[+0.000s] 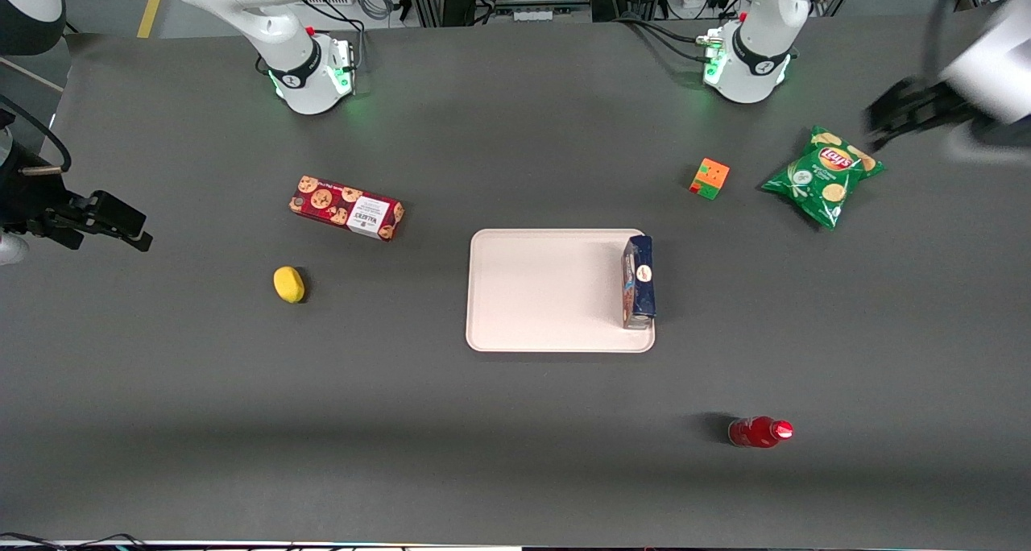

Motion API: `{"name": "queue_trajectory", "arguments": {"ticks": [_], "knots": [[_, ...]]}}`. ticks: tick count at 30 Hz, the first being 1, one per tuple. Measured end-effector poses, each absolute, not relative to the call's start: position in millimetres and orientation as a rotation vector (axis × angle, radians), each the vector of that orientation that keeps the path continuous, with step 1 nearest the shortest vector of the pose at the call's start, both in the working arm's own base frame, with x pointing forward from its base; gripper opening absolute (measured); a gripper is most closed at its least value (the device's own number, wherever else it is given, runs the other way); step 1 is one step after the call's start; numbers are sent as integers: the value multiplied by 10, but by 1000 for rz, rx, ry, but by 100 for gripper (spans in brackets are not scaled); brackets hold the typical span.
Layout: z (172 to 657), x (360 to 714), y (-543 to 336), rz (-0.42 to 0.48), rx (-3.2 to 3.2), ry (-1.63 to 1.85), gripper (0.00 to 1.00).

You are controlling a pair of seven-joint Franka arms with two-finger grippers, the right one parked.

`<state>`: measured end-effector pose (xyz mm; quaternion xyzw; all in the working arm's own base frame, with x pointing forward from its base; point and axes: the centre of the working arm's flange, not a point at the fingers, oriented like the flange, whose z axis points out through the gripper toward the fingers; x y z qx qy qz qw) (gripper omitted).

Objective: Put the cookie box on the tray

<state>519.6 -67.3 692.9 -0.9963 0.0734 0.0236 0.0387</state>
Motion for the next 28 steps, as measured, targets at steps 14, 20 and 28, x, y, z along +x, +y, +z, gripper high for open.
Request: {"name": "queue_trajectory", "arguments": {"ticks": [14,20,28], "knots": [[6159,4823,-174,-11,-3061,280,100],[6002,4771,-106,-11,-3068,264,100],[6024,4755,-2,-27,-3106,266,100]]}}
